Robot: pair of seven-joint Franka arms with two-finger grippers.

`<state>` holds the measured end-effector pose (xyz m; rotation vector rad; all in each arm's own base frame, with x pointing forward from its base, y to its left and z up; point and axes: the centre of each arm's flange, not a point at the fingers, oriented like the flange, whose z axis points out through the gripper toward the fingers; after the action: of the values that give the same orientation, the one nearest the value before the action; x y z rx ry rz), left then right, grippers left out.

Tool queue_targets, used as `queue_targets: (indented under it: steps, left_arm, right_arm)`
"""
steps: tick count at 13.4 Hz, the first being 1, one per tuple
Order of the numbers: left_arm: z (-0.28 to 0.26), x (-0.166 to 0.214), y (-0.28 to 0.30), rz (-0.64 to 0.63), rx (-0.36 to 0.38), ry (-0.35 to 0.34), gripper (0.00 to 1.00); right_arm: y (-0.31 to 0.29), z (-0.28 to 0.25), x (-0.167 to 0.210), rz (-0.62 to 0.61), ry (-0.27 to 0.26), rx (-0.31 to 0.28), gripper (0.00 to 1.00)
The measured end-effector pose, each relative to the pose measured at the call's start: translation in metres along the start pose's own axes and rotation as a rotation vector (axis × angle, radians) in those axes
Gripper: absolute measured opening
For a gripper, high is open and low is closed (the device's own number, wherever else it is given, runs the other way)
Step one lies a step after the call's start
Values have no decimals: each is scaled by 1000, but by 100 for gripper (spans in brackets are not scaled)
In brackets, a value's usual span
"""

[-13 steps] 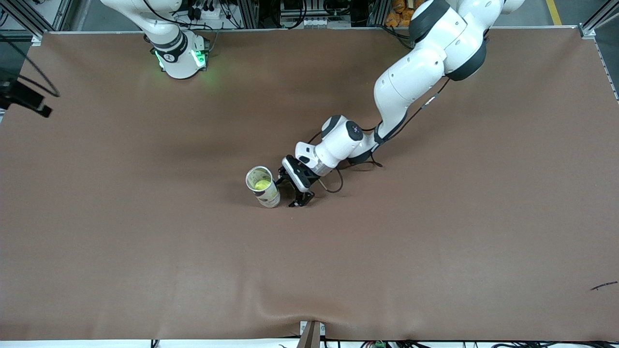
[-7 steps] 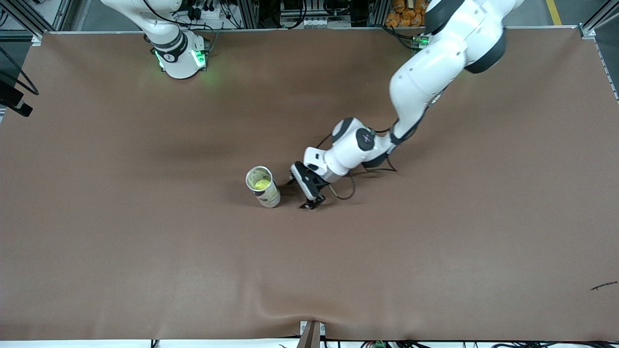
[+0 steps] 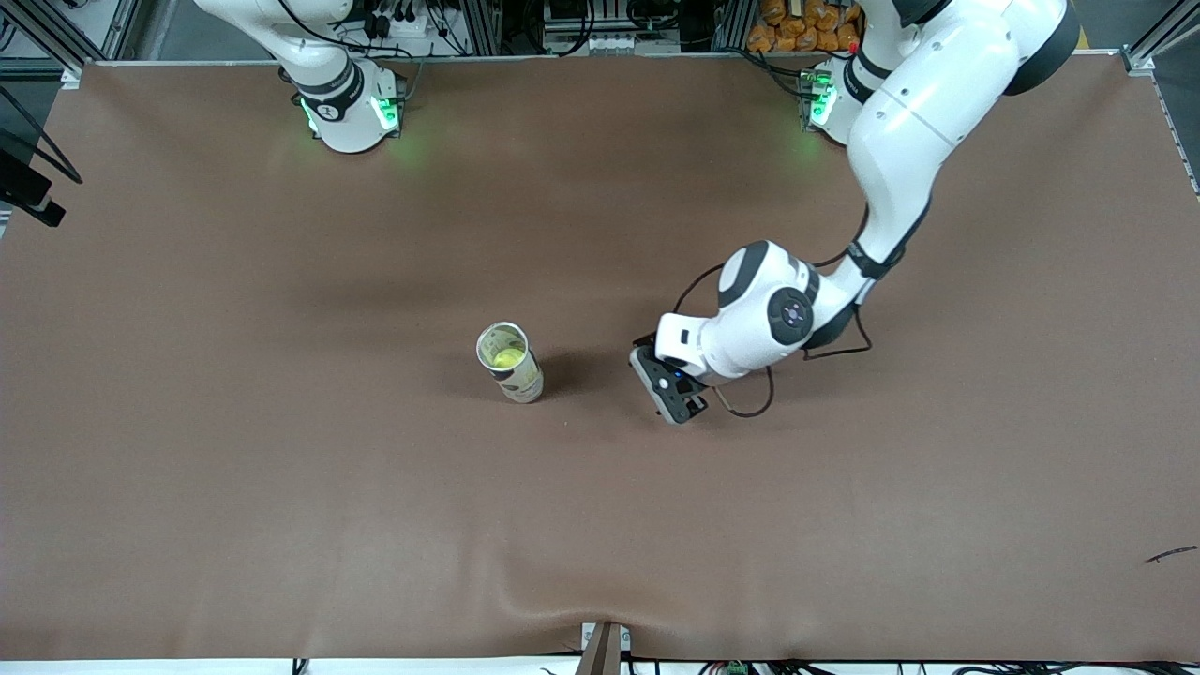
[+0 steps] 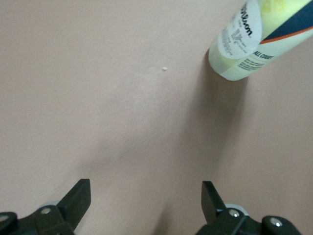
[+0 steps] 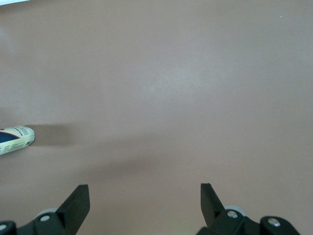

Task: Insert tennis ball vertically with right arm

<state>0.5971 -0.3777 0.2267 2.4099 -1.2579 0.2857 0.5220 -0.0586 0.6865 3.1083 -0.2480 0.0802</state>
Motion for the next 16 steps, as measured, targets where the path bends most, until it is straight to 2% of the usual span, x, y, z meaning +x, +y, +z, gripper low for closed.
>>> queue_targets:
  steps: [5,8,10,12,14,16]
  left_arm:
    - [-89,10,-55,-173,55,-93,100]
    - [-135,-7,-106,-274,156,-124,100]
    - [-172,-21,-129,-329,184,-137,100]
    - [-231,-36,-142,-416,191,-165,100]
    - [-291,-51,-145,-558,207,-201,100]
    - [-334,-56,-134,-660,255,-225,100]
  right_arm:
    - [0,0,1,0,0,0,100]
    - [0,0,1,-1,0,0,100]
    - [-1,0,1,-2,0,0,100]
    - [-1,0,1,-2,1,0,100]
    - [-3,0,1,-6,1,0,100]
    - [-6,0,1,-11,1,0,100]
